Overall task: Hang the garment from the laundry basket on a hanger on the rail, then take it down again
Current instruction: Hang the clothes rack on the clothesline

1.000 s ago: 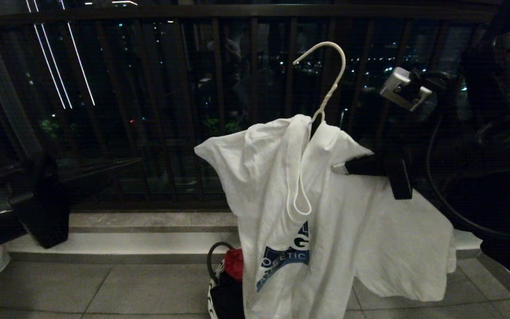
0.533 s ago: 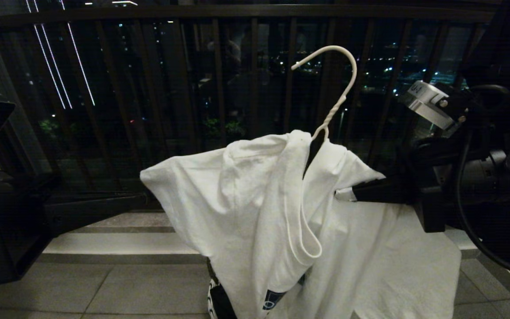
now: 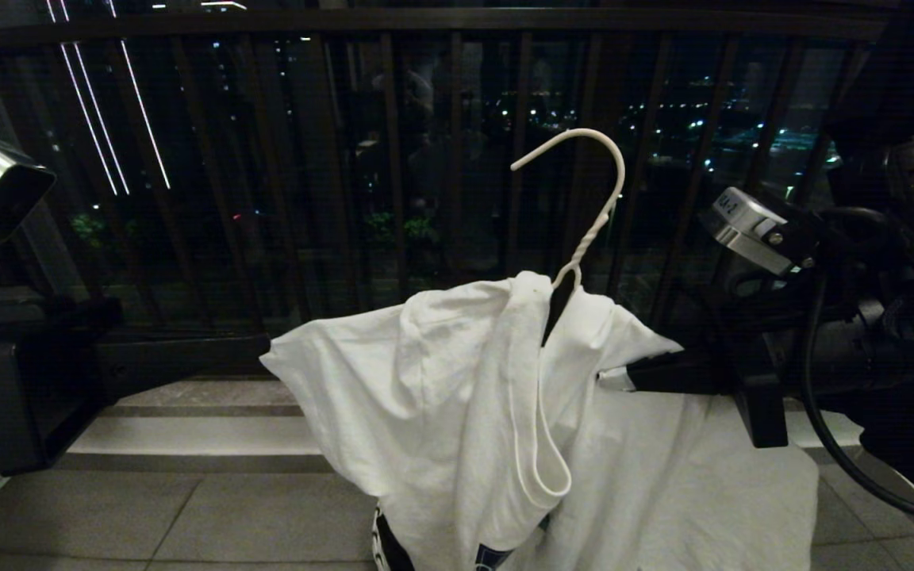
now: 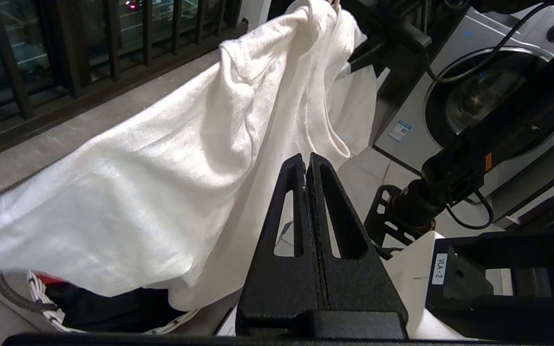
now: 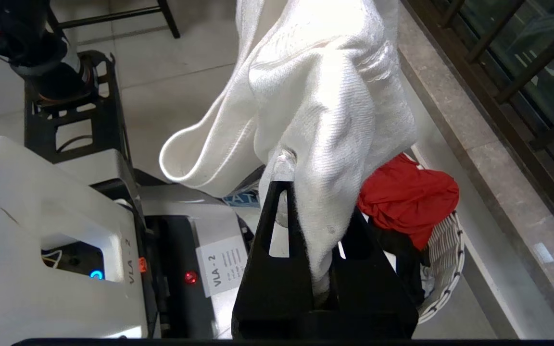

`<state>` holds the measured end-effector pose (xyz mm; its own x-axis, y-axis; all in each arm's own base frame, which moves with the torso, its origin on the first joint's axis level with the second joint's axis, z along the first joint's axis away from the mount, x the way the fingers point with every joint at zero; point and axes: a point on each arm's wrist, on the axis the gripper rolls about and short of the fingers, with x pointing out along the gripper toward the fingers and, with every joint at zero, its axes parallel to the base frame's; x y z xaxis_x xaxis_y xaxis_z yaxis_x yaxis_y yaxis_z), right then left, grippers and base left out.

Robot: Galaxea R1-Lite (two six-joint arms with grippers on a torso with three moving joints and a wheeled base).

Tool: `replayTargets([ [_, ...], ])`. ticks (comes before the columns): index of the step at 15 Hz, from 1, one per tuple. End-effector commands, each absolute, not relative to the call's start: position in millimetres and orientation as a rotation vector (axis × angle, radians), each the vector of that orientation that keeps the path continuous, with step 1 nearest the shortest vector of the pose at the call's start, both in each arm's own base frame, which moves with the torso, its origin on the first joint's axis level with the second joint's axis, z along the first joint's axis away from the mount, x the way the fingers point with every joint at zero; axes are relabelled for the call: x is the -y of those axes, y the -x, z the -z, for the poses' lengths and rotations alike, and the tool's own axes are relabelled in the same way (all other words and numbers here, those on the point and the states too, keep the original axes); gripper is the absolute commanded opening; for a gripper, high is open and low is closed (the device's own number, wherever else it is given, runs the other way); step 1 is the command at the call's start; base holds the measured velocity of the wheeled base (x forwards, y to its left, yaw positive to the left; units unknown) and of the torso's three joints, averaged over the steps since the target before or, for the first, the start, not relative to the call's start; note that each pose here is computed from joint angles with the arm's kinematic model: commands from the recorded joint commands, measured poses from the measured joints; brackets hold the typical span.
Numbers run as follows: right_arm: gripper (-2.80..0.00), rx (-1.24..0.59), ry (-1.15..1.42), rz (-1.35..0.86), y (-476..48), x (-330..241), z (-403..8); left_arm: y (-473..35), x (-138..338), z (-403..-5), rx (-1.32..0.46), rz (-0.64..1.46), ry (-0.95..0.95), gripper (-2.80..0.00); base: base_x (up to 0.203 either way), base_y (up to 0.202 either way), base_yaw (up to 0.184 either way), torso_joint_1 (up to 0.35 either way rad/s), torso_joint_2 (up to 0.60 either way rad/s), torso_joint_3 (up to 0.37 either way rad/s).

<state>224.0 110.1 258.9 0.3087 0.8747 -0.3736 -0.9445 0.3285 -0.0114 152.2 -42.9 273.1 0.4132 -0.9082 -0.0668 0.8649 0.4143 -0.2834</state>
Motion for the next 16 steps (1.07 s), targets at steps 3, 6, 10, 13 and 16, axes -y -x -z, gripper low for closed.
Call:
replayTargets([
  [3,-2.8,-0.318,0.284,-1.238,-224.4,-111.0,-252.8,-152.7,43.1,-273.9,-0.221,1.131,0.216,-2.8,0.0,0.0,0.0,0.0,0.0,0.0],
  [6,-2.8,-0.316,0.287,-1.248,-220.8,-112.0,-252.3,-152.3,43.1,-274.1,-0.22,1.132,0.216,-2.8,0.0,0.0,0.0,0.0,0.0,0.0],
  [10,-2.8,-0.314,0.288,-1.25,-219.3,-112.2,-252.6,-149.6,42.6,-275.1,-0.213,1.134,0.213,-2.8,0.0,0.0,0.0,0.0,0.0,0.0],
  [13,-2.8,-0.313,0.289,-1.252,-219.2,-112.2,-252.6,-149.3,42.6,-275.2,-0.212,1.134,0.213,-2.8,0.0,0.0,0.0,0.0,0.0,0.0],
  [16,-2.8,-0.31,0.293,-1.253,-219.3,-112.2,-252.6,-148.5,42.7,-275.3,-0.211,1.135,0.212,-2.8,0.0,0.0,0.0,0.0,0.0,0.0],
])
